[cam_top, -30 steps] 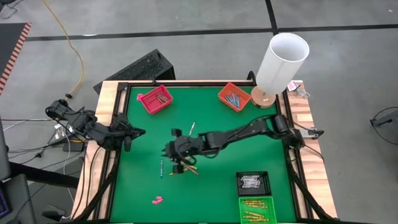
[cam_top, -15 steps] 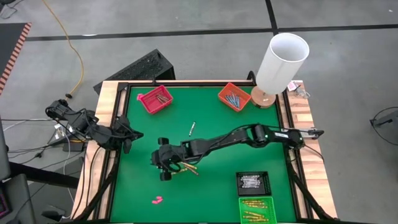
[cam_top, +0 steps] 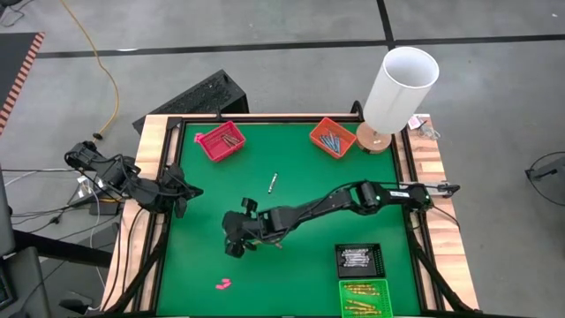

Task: Sort crayons
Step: Put the blue crayon into the orange bin

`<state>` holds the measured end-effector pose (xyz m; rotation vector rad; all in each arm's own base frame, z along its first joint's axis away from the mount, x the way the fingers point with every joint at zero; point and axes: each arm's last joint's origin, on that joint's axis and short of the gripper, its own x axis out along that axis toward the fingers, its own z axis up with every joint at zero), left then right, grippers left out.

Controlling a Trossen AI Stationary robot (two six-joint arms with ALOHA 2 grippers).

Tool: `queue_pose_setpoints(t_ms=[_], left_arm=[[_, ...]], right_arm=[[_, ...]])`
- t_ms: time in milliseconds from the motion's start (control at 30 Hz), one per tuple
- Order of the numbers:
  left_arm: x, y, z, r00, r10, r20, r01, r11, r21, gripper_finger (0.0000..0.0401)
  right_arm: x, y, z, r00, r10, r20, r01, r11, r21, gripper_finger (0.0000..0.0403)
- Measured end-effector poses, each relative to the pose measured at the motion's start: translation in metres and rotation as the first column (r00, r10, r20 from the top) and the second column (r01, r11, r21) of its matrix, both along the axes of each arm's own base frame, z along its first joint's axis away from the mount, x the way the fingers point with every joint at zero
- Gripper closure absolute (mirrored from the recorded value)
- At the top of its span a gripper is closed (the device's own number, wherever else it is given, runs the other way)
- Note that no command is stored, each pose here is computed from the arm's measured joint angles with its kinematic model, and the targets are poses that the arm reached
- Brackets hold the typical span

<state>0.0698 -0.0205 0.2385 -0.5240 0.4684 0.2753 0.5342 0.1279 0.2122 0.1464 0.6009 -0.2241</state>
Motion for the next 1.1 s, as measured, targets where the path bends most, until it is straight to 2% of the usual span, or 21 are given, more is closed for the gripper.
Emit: queue_pose_setpoints(t_ms=[300,467,800,967,1100], left_arm=[[0.000,0.000,0.000,1.000,-0.004,-0.002,0.004,1.000,-0.009,0.0401],[0.000,0.000,0.000,1.000,-0.001,-0.001,0.001,1.000,-0.015,0.0401],[0.000,0.000,0.000,1.000,0.003,-0.003,-0.003,1.000,-0.022,0.0401],[-0.001,0.000,-0.001,1.000,0.019,-0.013,-0.020,0.999,-0.042,0.0401],[-0.002,0.001,-0.003,0.999,0.023,-0.025,-0.024,0.999,-0.036,0.0401]], right_arm=[[-0.007,0.022,-0.001,0.997,-0.080,0.018,0.078,0.994,0.080,0.0320],[-0.002,0.028,-0.018,0.994,-0.111,0.026,0.106,0.983,0.149,0.0320],[0.002,0.035,-0.030,0.994,-0.103,0.043,0.091,0.973,0.210,0.0320],[0.008,0.038,-0.031,0.989,-0.112,0.100,0.071,0.937,0.341,0.0321],[0.009,0.040,-0.029,0.988,-0.101,0.120,0.052,0.934,0.353,0.0321]])
